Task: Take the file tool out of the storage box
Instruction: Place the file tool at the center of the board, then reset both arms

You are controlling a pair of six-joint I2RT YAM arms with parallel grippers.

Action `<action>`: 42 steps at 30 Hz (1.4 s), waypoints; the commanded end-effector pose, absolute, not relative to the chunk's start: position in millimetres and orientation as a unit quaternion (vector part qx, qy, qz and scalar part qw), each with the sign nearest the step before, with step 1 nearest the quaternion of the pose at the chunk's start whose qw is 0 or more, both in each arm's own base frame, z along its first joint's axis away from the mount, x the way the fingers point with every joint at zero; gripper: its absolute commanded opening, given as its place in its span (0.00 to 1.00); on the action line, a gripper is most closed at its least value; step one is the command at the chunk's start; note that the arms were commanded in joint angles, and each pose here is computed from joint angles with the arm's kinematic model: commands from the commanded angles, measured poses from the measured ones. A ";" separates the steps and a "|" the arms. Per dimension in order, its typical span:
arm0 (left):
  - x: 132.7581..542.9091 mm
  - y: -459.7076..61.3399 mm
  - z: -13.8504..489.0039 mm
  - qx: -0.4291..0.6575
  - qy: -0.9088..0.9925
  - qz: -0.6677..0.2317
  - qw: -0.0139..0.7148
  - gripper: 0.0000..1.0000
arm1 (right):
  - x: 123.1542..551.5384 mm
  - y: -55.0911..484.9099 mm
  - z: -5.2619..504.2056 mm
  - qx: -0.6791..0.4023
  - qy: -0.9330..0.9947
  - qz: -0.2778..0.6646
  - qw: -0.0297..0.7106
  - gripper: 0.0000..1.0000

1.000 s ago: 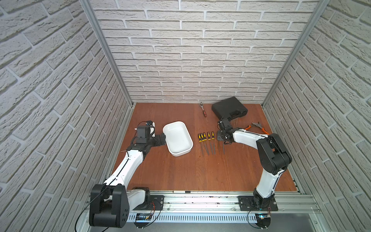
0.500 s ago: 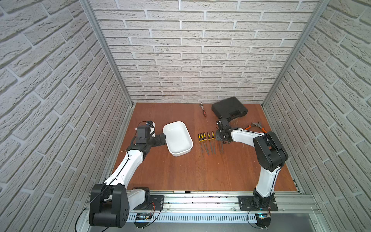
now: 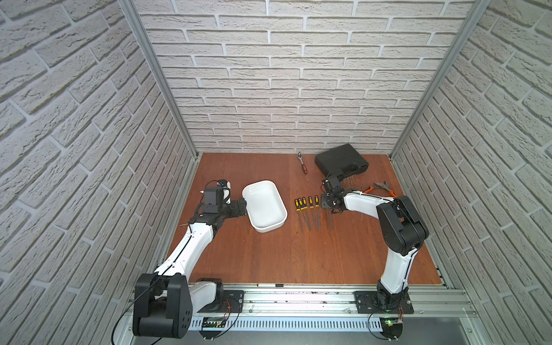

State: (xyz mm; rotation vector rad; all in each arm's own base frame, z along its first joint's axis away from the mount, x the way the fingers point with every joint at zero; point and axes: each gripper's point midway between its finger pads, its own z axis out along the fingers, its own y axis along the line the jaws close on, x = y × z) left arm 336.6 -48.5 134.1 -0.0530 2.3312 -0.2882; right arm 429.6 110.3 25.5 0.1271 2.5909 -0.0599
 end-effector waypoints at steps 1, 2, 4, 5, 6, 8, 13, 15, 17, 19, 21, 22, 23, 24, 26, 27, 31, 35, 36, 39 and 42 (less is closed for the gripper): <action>344.5 -47.3 147.1 -0.023 0.906 -0.116 0.406 0.99 | 441.5 112.5 46.5 0.046 0.954 -0.014 0.297 0.26; 344.2 -47.5 146.7 -0.023 0.907 -0.116 0.405 0.98 | 440.9 112.6 46.0 0.045 0.954 -0.014 0.297 0.27; 344.0 -47.3 147.6 -0.023 0.906 -0.116 0.406 0.99 | 441.0 112.2 47.0 0.045 0.953 -0.014 0.298 0.33; 343.9 -47.7 147.1 -0.023 0.907 -0.117 0.405 0.98 | 441.1 112.3 48.1 0.045 0.953 -0.014 0.298 0.35; 343.9 -47.5 147.3 -0.022 0.907 -0.116 0.405 0.98 | 441.2 113.2 50.7 0.044 0.953 -0.012 0.301 0.36; 344.0 -47.9 148.1 -0.021 0.906 -0.116 0.405 0.98 | 441.6 113.4 55.6 0.044 0.951 -0.010 0.306 0.37; 345.5 -41.8 152.3 -0.026 0.904 -0.102 0.414 0.99 | 445.5 114.5 94.5 0.042 0.939 0.001 0.340 0.40; 350.0 -32.4 159.3 -0.032 0.901 -0.080 0.425 0.98 | 446.4 113.2 119.2 0.038 0.930 0.003 0.365 0.44; 358.1 -20.8 171.9 -0.040 0.895 -0.054 0.442 0.98 | 444.9 108.5 146.3 0.034 0.920 -0.001 0.390 0.48; 368.6 -7.5 186.0 -0.047 0.886 -0.027 0.460 0.99 | 441.1 104.0 172.4 0.030 0.909 -0.005 0.417 0.52; 376.4 7.8 191.1 -0.055 0.882 0.007 0.469 0.99 | 434.2 97.2 196.3 0.026 0.896 -0.011 0.442 0.57; 379.4 17.0 192.3 -0.061 0.880 0.025 0.471 0.98 | 431.1 91.8 205.2 0.029 0.891 -0.014 0.453 0.60; 381.4 24.7 192.4 -0.067 0.877 0.040 0.473 0.98 | 427.4 86.0 214.4 0.031 0.885 -0.016 0.464 0.63; 382.5 33.5 188.6 -0.074 0.877 0.055 0.472 0.98 | 423.0 78.7 221.3 0.035 0.880 -0.019 0.473 0.66; 383.6 45.9 181.1 -0.079 0.873 0.074 0.476 0.99 | 416.9 66.6 228.3 0.045 0.873 -0.025 0.484 0.70; 382.9 52.7 174.7 -0.077 0.869 0.088 0.481 0.98 | 412.1 54.2 229.0 0.053 0.870 -0.036 0.489 0.75; 375.3 65.9 151.4 -0.060 0.845 0.138 0.512 0.99 | 399.7 24.0 223.3 0.067 0.860 -0.075 0.500 0.86; 380.1 62.4 138.5 -0.061 0.825 0.131 0.546 0.98 | 387.8 -8.1 208.0 0.112 0.845 -0.106 0.513 0.99; 382.0 61.2 132.8 -0.059 0.827 0.133 0.543 0.98 | 385.6 -17.0 203.3 0.126 0.842 -0.110 0.514 0.99; 387.4 59.1 121.0 -0.053 0.827 0.147 0.541 0.98 | 382.7 -30.0 189.0 0.132 0.840 -0.118 0.514 0.99; 391.8 55.6 113.2 -0.043 0.828 0.143 0.540 0.98 | 380.0 -33.3 171.2 0.106 0.840 -0.138 0.514 0.99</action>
